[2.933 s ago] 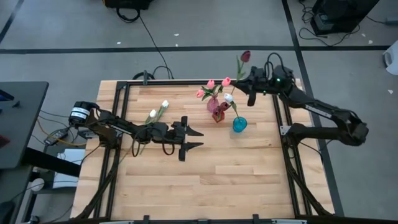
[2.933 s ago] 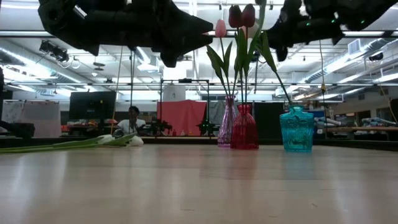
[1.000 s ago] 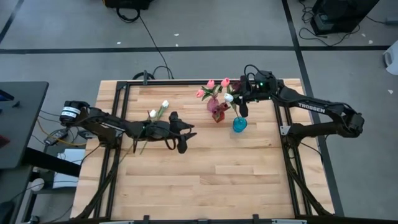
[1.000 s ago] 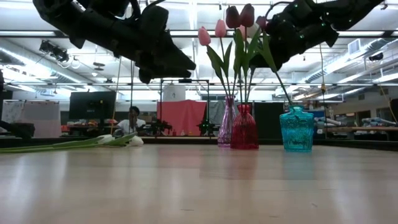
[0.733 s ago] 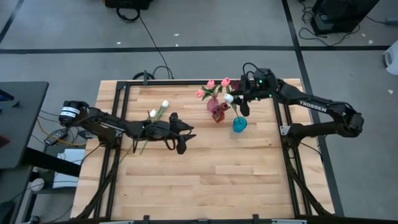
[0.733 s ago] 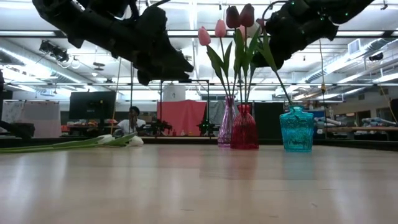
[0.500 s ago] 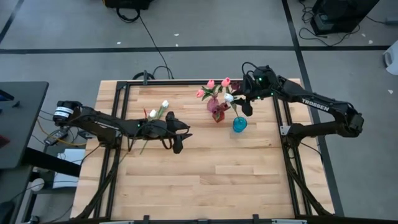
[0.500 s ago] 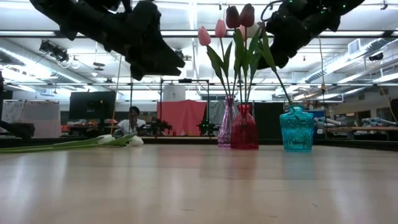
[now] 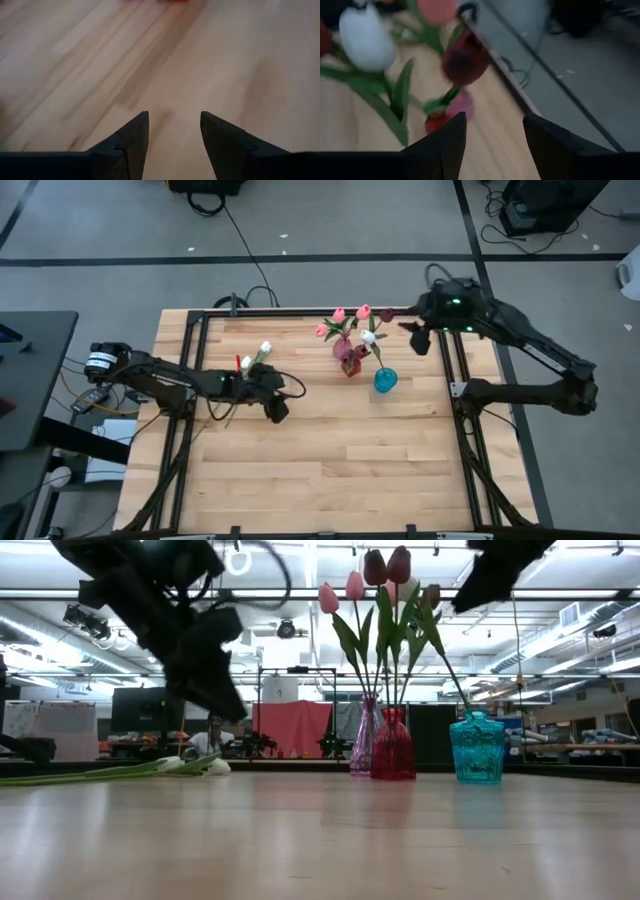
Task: Sort flowers into vase by color
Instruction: Put the white flower into the blue vase
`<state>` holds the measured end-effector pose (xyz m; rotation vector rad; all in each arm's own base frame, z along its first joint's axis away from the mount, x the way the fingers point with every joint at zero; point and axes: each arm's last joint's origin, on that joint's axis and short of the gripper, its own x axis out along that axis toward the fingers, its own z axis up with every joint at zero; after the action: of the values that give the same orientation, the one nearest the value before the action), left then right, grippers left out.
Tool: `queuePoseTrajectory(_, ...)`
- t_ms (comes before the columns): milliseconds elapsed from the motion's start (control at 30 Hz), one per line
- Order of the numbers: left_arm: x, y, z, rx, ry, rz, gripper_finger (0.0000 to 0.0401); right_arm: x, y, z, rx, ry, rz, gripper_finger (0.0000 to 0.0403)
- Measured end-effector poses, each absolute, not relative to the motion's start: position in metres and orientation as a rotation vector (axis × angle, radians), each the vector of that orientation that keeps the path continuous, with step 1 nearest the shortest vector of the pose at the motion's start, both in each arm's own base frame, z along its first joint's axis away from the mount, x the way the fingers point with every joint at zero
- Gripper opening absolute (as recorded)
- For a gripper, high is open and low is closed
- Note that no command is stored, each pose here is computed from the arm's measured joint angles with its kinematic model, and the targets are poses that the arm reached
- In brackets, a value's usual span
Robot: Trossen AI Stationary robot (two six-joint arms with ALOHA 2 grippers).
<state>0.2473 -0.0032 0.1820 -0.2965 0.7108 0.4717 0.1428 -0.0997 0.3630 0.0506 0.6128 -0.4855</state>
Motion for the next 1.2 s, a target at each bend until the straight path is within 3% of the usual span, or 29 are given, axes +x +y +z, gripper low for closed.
queuePoseTrajectory(167, 0.230, 0.009, 0.172, -0.300, 0.865, 0.684, 0.0186, 0.115, -0.076, 0.381, 0.064, 0.478, -0.534, 0.0208)
queuePoseTrajectory(467, 0.212, 0.040, 0.166, -0.315, 1.005, 0.877, 0.0186, 0.091, -0.048, 0.379, 0.071, 0.274, -0.404, 0.0208)
queuePoseTrajectory(900, 0.201, 0.073, 0.163, -0.445, 1.115, 0.801, 0.0183, 0.088, -0.039, 0.340, 0.124, 0.217, -0.315, 0.0208)
queuePoseTrajectory(1200, 0.199, 0.081, 0.162, -0.482, 1.129, 0.759, 0.0133, 0.092, -0.035, 0.343, 0.112, 0.163, -0.257, 0.0208)
